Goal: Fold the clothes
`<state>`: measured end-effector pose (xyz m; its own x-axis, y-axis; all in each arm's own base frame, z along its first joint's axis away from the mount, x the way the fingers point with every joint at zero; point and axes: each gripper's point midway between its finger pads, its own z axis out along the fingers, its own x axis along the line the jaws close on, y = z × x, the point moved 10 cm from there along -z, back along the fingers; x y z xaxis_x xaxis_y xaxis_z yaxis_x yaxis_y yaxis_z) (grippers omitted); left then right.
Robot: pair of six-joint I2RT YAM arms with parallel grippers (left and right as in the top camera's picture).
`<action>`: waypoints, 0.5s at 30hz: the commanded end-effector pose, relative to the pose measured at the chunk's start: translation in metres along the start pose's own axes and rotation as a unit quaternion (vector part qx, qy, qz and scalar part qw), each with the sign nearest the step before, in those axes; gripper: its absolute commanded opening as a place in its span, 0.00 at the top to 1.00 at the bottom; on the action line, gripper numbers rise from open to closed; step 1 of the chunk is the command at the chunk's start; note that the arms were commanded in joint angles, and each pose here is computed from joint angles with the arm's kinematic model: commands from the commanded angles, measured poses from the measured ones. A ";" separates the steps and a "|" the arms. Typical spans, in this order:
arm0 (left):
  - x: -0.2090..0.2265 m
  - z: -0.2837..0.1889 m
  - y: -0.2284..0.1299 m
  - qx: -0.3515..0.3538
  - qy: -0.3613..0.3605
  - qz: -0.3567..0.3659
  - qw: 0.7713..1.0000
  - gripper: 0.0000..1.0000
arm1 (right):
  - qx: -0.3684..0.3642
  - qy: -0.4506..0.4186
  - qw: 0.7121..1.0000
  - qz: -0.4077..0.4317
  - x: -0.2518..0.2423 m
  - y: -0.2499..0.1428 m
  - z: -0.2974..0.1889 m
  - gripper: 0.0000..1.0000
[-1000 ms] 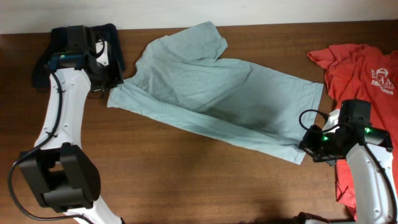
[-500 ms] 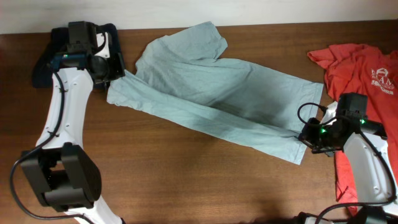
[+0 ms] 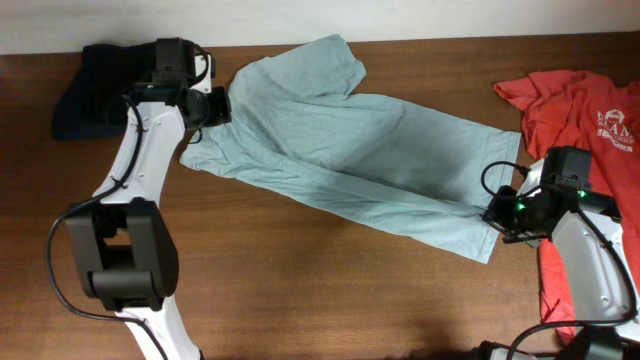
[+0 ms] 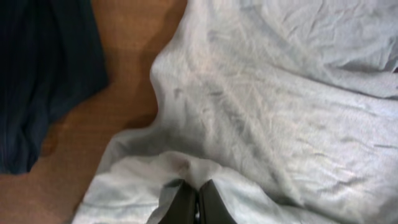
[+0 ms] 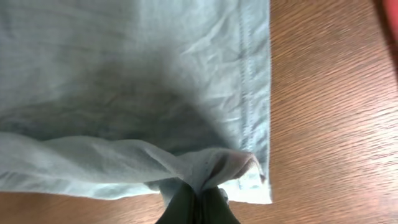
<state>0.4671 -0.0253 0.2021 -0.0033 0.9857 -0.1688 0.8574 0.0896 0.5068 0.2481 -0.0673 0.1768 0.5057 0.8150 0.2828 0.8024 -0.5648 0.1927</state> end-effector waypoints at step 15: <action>-0.002 0.026 0.007 -0.019 0.004 0.023 1.000 0.99 | -0.013 -0.056 0.998 0.019 -0.009 0.018 0.017 0.96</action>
<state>0.4791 -0.0276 0.1961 0.0139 0.9875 -0.1573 0.8291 0.0766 0.5539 0.2568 -0.0763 0.1591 0.5535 0.8071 0.2055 0.7881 -0.5873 0.1841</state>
